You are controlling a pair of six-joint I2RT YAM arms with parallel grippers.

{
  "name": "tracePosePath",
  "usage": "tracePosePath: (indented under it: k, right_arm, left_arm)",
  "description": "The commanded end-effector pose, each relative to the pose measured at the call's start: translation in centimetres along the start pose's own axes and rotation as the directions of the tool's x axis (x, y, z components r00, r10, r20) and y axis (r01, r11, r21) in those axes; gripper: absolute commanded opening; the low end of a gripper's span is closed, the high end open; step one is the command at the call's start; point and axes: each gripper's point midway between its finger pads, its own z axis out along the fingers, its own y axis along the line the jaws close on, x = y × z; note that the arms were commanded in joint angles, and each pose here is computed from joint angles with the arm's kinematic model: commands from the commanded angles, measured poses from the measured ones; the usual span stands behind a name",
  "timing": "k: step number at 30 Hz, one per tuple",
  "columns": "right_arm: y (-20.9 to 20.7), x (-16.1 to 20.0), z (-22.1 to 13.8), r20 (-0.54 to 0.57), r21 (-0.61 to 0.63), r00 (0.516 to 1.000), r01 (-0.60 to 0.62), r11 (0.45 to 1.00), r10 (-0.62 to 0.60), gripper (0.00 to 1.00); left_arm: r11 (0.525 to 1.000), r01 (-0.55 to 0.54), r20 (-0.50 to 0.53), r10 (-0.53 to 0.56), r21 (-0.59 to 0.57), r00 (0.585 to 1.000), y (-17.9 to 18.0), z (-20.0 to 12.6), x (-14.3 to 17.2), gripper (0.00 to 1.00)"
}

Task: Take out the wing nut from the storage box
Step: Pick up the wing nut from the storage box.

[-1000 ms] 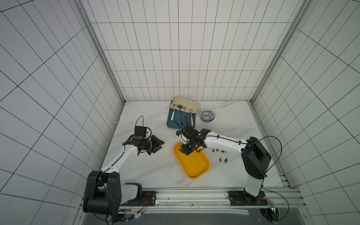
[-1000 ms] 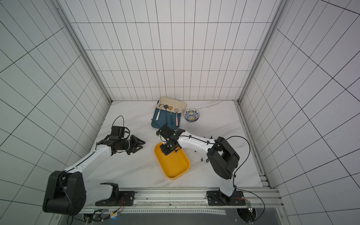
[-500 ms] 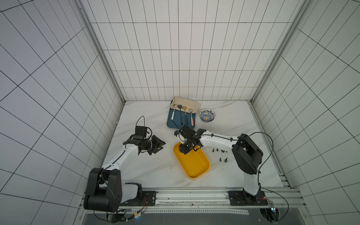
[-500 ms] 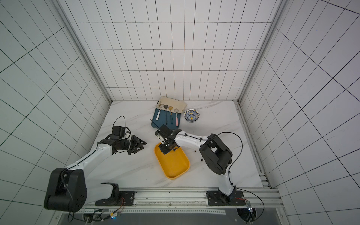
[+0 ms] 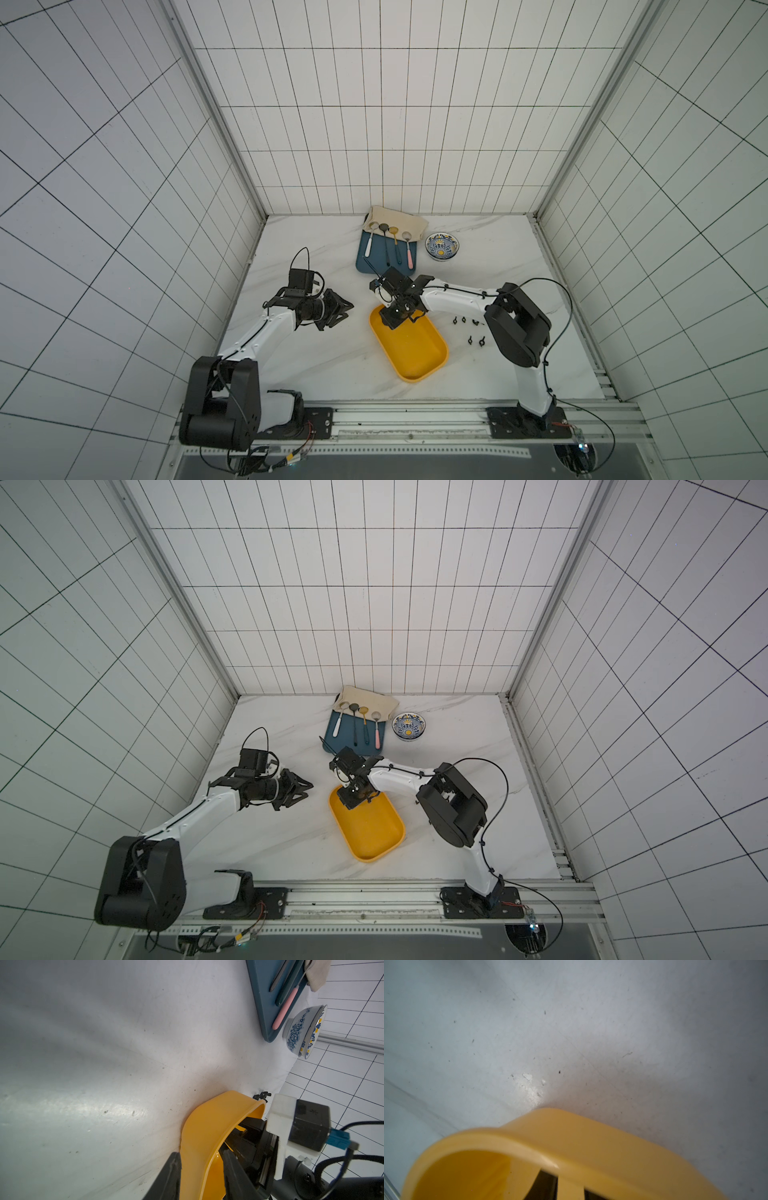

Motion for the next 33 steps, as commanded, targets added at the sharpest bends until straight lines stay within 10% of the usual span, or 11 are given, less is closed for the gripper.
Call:
tracePosePath:
  k: [1, 24, 33]
  right_arm:
    - [-0.2, -0.8, 0.2, 0.004, -0.006, 1.0, 0.0, 1.0, 0.0, 0.22]
    - [0.8, -1.0, -2.2, 0.044, 0.006, 0.999, -0.015, 1.0, 0.015, 0.0]
    - [-1.8, 0.4, -6.3, 0.051, 0.185, 0.995, -0.094, 0.978, 0.086, 0.0]
  left_arm:
    - [1.0, -0.022, -0.001, 0.022, 0.009, 1.0, 0.1, 0.2, 0.0, 0.37]
    - [0.999, -0.038, 0.006, 0.038, 0.021, 0.999, -0.4, -0.3, 0.1, 0.36]
    - [0.994, -0.109, 0.026, 0.109, 0.025, 0.994, -2.3, -1.3, -0.3, 0.35]
